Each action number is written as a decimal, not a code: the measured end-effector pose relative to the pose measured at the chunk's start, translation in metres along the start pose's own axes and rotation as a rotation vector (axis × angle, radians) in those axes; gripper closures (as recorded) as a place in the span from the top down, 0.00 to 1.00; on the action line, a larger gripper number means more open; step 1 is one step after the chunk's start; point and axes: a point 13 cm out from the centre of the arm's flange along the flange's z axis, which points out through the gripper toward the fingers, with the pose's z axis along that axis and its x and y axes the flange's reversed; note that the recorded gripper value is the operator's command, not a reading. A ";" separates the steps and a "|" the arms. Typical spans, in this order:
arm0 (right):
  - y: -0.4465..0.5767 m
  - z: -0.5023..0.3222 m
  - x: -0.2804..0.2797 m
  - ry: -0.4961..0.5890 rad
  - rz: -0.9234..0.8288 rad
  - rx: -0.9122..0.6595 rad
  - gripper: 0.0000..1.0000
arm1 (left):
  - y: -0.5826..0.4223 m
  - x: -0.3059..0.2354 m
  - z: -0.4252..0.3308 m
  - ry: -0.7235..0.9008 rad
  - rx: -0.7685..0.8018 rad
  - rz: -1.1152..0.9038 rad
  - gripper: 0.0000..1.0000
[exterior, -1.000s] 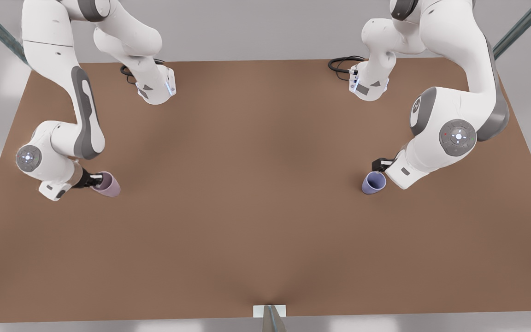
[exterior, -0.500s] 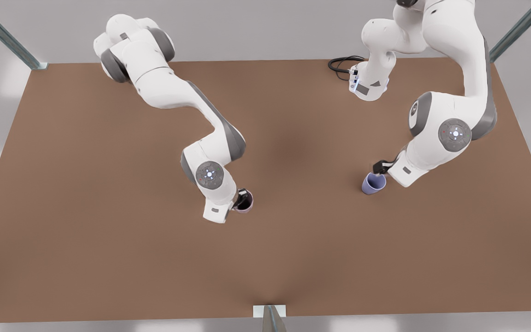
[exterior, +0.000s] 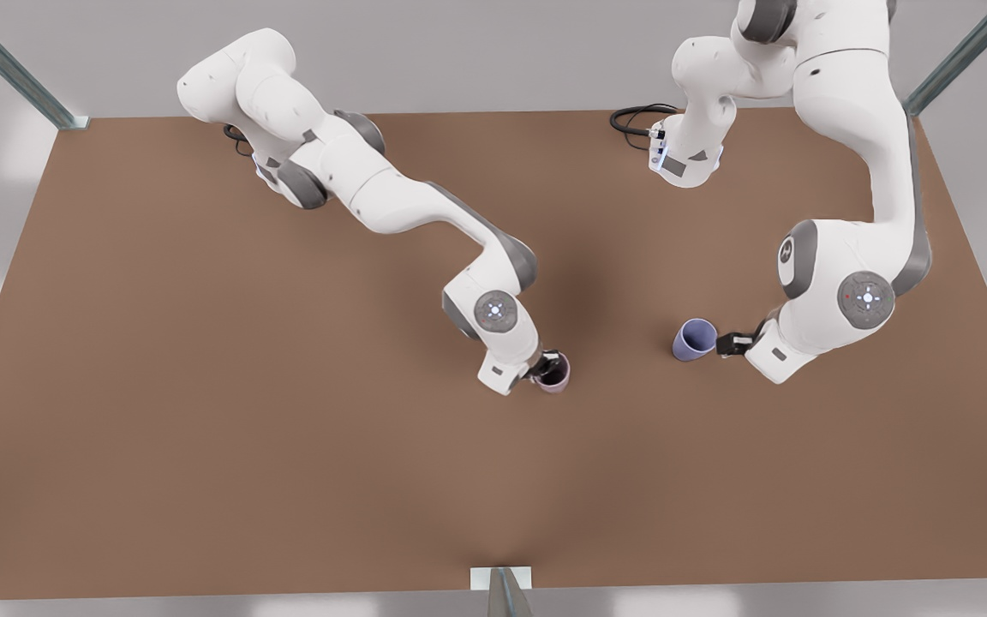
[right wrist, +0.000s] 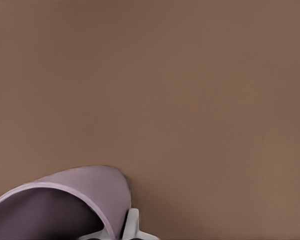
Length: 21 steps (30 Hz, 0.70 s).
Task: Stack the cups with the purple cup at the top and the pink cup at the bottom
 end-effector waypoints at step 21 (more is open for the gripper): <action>-0.409 -0.415 -0.048 -0.167 0.671 0.120 1.00 | 0.025 0.059 0.127 0.137 0.003 0.094 1.00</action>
